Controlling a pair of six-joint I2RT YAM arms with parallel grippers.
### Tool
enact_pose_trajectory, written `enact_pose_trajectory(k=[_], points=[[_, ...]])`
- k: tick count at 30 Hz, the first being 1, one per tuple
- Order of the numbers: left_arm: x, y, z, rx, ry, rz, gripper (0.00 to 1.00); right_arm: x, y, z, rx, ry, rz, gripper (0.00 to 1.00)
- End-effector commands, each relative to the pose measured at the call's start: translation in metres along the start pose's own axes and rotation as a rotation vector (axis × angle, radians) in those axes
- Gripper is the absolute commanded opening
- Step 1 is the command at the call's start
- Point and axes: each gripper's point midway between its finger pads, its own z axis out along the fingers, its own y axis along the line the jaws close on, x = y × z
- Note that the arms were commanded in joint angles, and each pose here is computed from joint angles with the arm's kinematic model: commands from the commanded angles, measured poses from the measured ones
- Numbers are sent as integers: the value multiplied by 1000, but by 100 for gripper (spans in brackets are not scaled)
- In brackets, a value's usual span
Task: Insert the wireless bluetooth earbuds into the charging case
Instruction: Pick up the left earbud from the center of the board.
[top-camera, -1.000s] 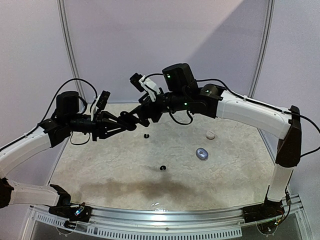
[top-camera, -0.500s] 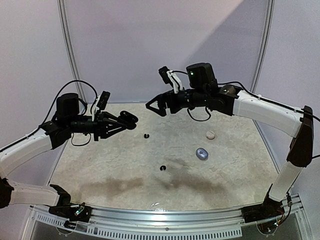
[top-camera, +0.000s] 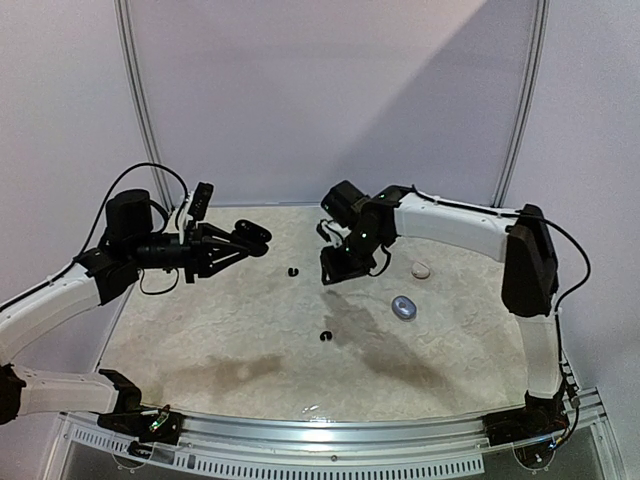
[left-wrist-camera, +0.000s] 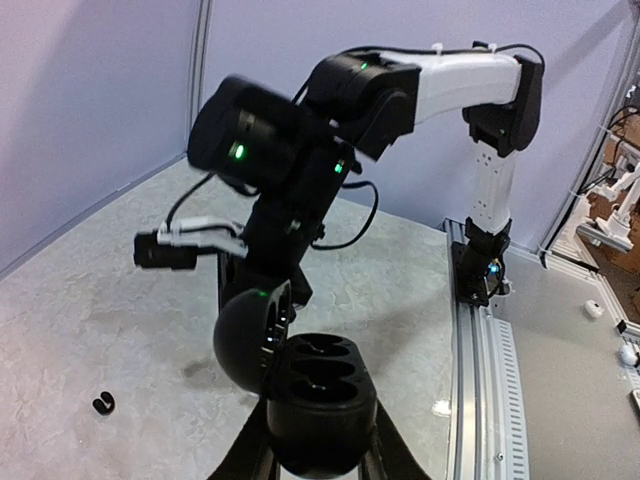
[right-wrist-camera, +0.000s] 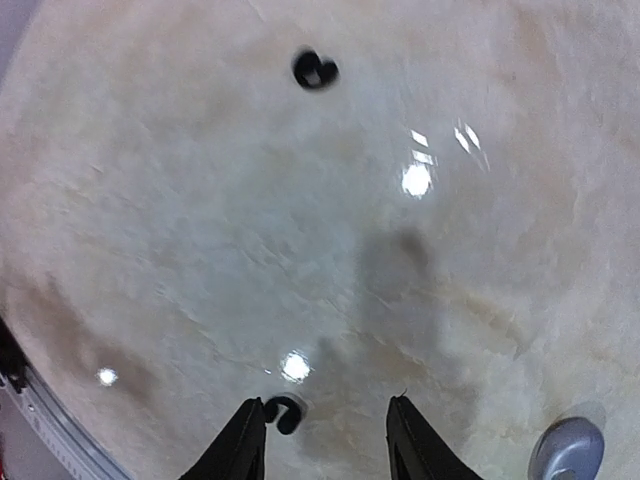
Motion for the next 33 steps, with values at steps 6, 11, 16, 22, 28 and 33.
enact_pose_trajectory(k=[6, 11, 16, 22, 28, 33], points=[[5, -2, -6, -9, -35, 35, 0, 74, -1, 43, 65, 296, 89, 43], [5, -3, -7, -6, -44, 43, 0, 88, 4, 58, 46, 349, 126, 38], [5, -4, -7, -8, -49, 47, 0, 98, 10, 71, 23, 383, 132, 33], [5, -4, -8, -7, -50, 48, 0, 104, 10, 80, 21, 393, 141, 29], [5, -4, -8, -8, -50, 48, 0, 116, 16, 81, 12, 424, 131, 25], [6, -4, -7, -10, -48, 47, 0, 129, 17, 82, 28, 446, 124, 19]])
